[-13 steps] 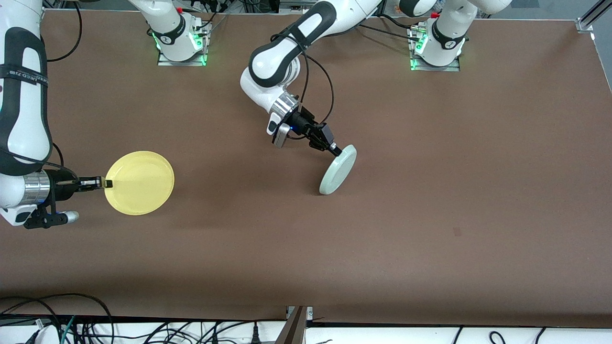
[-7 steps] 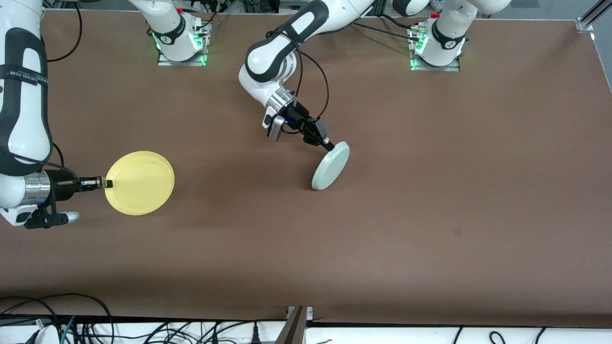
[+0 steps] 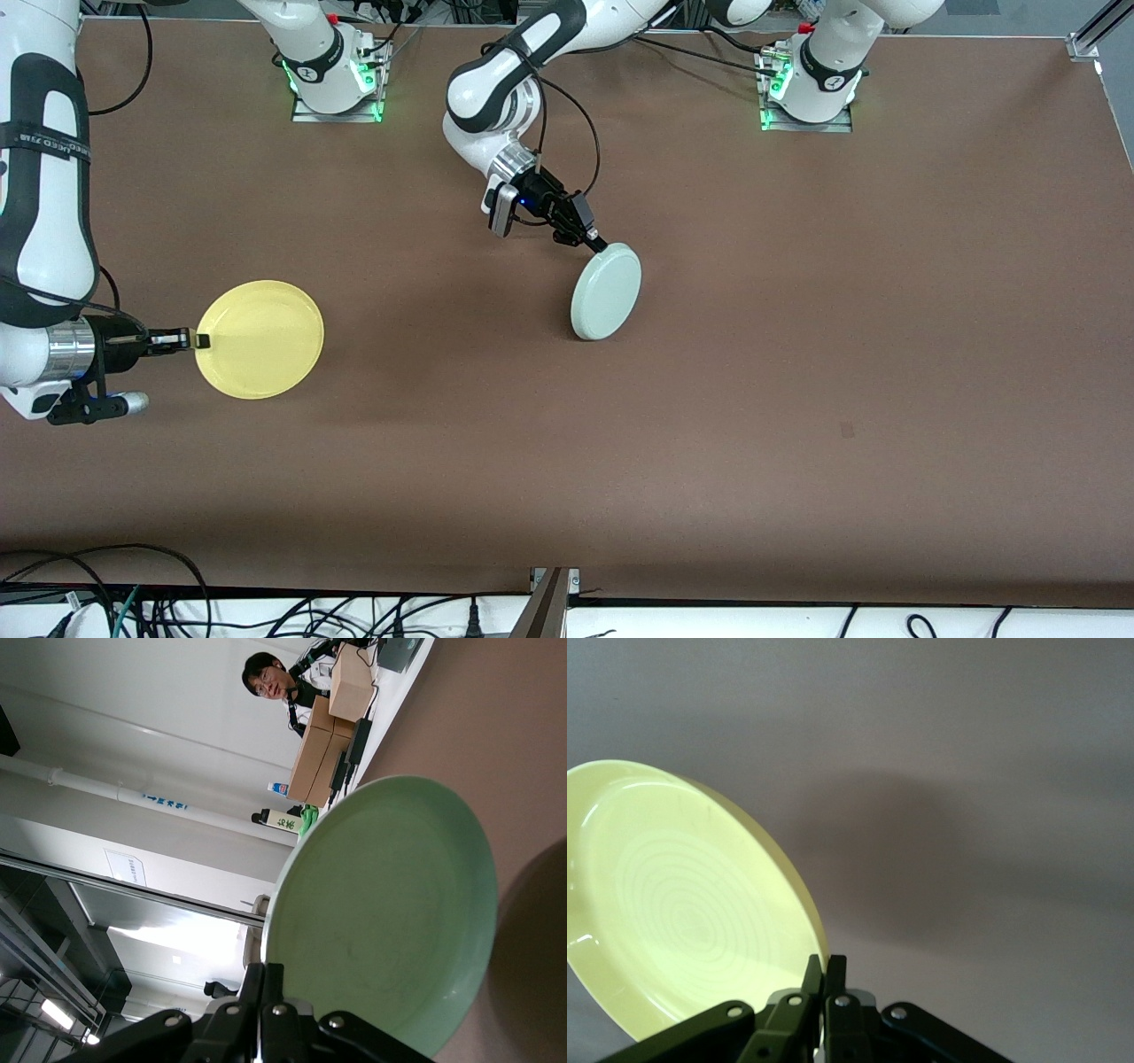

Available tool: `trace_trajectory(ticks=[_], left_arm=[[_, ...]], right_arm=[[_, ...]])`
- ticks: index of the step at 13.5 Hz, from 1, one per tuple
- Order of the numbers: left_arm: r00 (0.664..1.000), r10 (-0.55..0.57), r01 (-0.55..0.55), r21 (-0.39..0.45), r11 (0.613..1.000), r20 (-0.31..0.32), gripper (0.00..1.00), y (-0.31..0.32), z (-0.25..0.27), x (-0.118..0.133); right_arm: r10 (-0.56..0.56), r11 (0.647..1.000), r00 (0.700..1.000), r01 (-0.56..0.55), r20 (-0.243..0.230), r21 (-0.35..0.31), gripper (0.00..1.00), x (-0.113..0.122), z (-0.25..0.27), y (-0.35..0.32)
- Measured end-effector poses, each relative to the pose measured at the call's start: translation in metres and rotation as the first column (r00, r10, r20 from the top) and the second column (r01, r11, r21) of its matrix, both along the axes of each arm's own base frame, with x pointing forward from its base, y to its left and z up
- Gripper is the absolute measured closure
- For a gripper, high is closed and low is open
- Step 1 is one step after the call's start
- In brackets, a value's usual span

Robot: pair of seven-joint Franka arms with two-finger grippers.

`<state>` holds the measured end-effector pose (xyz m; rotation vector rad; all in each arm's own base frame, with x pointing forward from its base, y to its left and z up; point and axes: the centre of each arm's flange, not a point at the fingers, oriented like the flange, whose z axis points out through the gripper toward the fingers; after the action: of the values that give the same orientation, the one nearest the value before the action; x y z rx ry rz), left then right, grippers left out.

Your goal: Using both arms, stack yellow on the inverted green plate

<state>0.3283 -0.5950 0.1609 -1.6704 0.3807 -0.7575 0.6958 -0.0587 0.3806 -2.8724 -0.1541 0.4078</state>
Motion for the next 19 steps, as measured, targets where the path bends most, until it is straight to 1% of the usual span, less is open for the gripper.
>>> trace_trajectory(ticks=[1,3,4,5,6,7,8,9,10,11,12,13,14,15,17,18,19], left_arm=[[1.0,-0.005,0.005,-0.015,1.0,0.011,0.87,-0.002,-0.003,-0.006],[0.999,-0.009,0.013,-0.086,0.996,0.05,0.67,-0.008,-0.006,-0.017],[0.998,-0.021,0.03,-0.15,0.988,0.063,0.56,-0.016,-0.009,-0.026],[0.996,-0.035,0.052,-0.228,0.972,0.077,0.44,-0.024,-0.014,-0.037],[0.995,-0.04,0.067,-0.316,0.946,0.09,0.35,-0.034,-0.018,-0.05],[0.994,-0.045,0.082,-0.404,0.911,0.099,0.24,-0.044,-0.022,-0.063],[0.994,-0.043,0.088,-0.486,0.869,0.103,0.15,-0.053,-0.025,-0.073],[0.994,-0.027,0.08,-0.562,0.823,0.102,0.04,-0.061,-0.027,-0.081],[0.996,0.005,0.052,-0.624,0.779,0.089,0.0,-0.067,-0.026,-0.085],[0.997,0.043,0.009,-0.675,0.738,0.06,0.0,-0.073,-0.021,-0.085],[0.996,0.089,-0.05,-0.721,0.691,0.016,0.0,-0.078,-0.01,-0.076],[0.989,0.143,-0.123,-0.758,0.641,-0.04,0.0,-0.08,0.006,-0.056],[0.976,0.188,-0.201,-0.781,0.591,-0.108,0.0,-0.076,0.023,-0.028],[0.96,0.222,-0.267,-0.795,0.545,-0.171,0.0,-0.068,0.04,0.007],[0.919,0.266,-0.387,-0.798,0.461,-0.292,0.0,-0.037,0.073,0.086],[0.896,0.269,-0.44,-0.79,0.427,-0.353,0.0,-0.018,0.087,0.122],[0.875,0.263,-0.482,-0.78,0.4,-0.406,0.0,-0.001,0.099,0.15]], right_arm=[[0.0,1.0,1.0,0.0,0.0,0.0,0.97,0.0,0.0,0.0],[-0.003,1.0,1.0,0.003,0.0,0.0,0.97,0.0,0.0,-0.002],[-0.004,1.0,1.0,0.004,0.0,0.0,0.97,0.0,0.0,-0.003],[-0.005,1.0,1.0,0.005,0.0,0.0,0.97,0.0,0.0,-0.003],[-0.005,1.0,1.0,0.005,-0.001,0.0,0.97,0.0,0.0,-0.004],[-0.005,1.0,1.0,0.005,-0.001,0.0,0.97,0.0,-0.001,-0.004],[-0.005,1.0,1.0,0.005,-0.001,0.0,0.97,0.0,-0.001,-0.004],[-0.005,1.0,1.0,0.005,-0.001,0.0,0.97,0.0,-0.001,-0.004],[-0.005,1.0,1.0,0.005,-0.001,0.0,0.97,0.0,-0.001,-0.004],[-0.005,1.0,1.0,0.005,-0.001,0.0,0.97,0.0,-0.001,-0.004],[-0.005,1.0,1.0,0.005,-0.002,0.0,0.97,0.0,-0.001,-0.004],[-0.005,1.0,1.0,0.005,-0.002,0.0,0.97,0.0,-0.001,-0.003],[-0.004,1.0,1.0,0.004,-0.002,0.001,0.97,0.0,-0.001,-0.003],[-0.003,1.0,1.0,0.003,-0.002,0.001,0.97,0.0,-0.001,-0.002],[0.0,1.0,1.0,0.0,-0.002,0.003,0.97,0.0,-0.001,0.0],[0.003,1.0,1.0,-0.003,-0.002,0.004,0.97,0.0,-0.001,0.002],[0.008,1.0,1.0,-0.008,-0.002,0.007,0.97,0.001,-0.002,0.006]])
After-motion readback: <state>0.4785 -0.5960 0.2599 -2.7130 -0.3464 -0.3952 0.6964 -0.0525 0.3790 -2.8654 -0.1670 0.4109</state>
